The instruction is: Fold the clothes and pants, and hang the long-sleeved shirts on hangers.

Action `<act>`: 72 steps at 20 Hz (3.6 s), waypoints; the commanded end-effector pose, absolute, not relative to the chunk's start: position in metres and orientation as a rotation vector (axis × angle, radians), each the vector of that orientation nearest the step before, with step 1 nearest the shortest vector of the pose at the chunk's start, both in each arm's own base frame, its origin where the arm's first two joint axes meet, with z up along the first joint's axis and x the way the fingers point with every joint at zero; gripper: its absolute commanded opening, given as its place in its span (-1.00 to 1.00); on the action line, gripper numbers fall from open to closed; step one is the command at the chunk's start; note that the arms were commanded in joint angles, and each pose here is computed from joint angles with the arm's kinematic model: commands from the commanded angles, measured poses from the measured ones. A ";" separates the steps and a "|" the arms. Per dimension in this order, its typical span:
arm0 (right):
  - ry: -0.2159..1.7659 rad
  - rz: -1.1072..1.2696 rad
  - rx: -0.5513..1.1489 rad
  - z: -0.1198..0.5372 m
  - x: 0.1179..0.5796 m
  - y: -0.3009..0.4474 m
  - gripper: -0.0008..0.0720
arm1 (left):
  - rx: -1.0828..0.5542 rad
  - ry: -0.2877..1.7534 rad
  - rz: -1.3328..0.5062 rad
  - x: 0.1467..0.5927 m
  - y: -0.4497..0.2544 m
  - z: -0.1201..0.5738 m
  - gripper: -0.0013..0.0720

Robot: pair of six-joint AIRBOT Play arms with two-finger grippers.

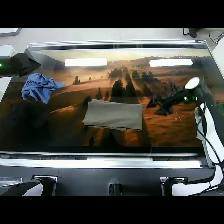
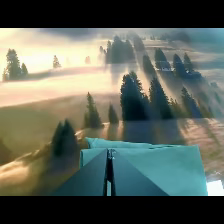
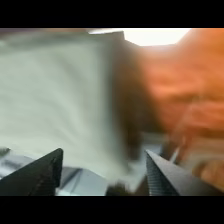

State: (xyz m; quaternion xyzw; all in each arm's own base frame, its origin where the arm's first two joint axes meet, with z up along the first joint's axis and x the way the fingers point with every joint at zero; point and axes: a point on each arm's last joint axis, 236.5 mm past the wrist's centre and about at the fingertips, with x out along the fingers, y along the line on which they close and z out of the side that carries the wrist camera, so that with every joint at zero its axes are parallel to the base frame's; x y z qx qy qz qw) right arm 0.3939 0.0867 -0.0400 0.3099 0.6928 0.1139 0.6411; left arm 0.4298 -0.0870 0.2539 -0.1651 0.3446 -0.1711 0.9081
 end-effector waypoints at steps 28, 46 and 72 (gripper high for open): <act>0.736 -0.211 0.912 0.248 0.382 -0.227 -0.89 | -0.317 0.722 -0.380 0.427 -0.095 0.249 -0.91; 1.140 -0.918 1.124 0.134 0.149 -0.303 -0.89 | -0.305 0.717 -0.392 0.427 -0.097 0.249 -0.90; 0.904 -0.137 0.473 0.206 0.441 -0.103 0.93 | -0.118 1.094 0.064 0.467 -0.031 0.113 0.66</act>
